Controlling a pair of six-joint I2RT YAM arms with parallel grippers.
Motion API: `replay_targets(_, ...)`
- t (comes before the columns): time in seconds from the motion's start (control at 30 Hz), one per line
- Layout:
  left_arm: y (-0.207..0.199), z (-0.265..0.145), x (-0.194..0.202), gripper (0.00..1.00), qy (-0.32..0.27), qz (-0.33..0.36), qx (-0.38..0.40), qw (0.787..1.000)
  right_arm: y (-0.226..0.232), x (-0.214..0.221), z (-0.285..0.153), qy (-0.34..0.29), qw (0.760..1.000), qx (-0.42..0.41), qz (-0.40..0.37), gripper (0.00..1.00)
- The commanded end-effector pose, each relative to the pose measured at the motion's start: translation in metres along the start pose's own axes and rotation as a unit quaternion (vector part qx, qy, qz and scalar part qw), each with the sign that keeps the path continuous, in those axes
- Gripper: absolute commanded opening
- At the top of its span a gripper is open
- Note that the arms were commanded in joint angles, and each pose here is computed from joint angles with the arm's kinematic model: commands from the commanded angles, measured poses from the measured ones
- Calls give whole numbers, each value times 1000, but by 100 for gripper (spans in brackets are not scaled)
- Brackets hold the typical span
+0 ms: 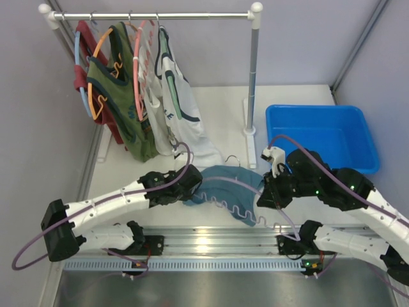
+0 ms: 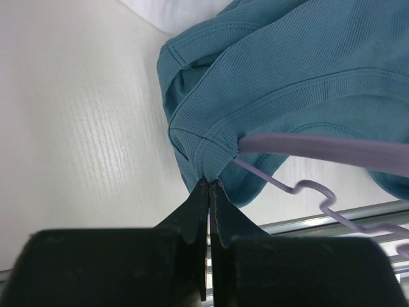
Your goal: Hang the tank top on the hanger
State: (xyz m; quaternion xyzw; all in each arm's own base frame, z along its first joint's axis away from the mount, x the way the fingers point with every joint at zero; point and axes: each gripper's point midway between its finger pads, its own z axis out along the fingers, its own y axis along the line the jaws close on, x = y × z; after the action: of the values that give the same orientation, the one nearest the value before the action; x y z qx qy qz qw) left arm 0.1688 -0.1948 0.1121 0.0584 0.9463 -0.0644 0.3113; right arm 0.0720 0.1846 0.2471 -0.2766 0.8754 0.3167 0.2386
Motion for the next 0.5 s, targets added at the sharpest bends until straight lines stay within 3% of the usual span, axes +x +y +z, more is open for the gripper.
replay_targets(0.0, -3, -19, -16, 0, -19, 4, 18, 1000, 10, -29, 16, -49, 999, -16, -14, 0)
replay_targets(0.47, -10, -44, -28, 0, -14, 72, 55, 996, 24, -46, 35, -94, 990, -51, -91, 0)
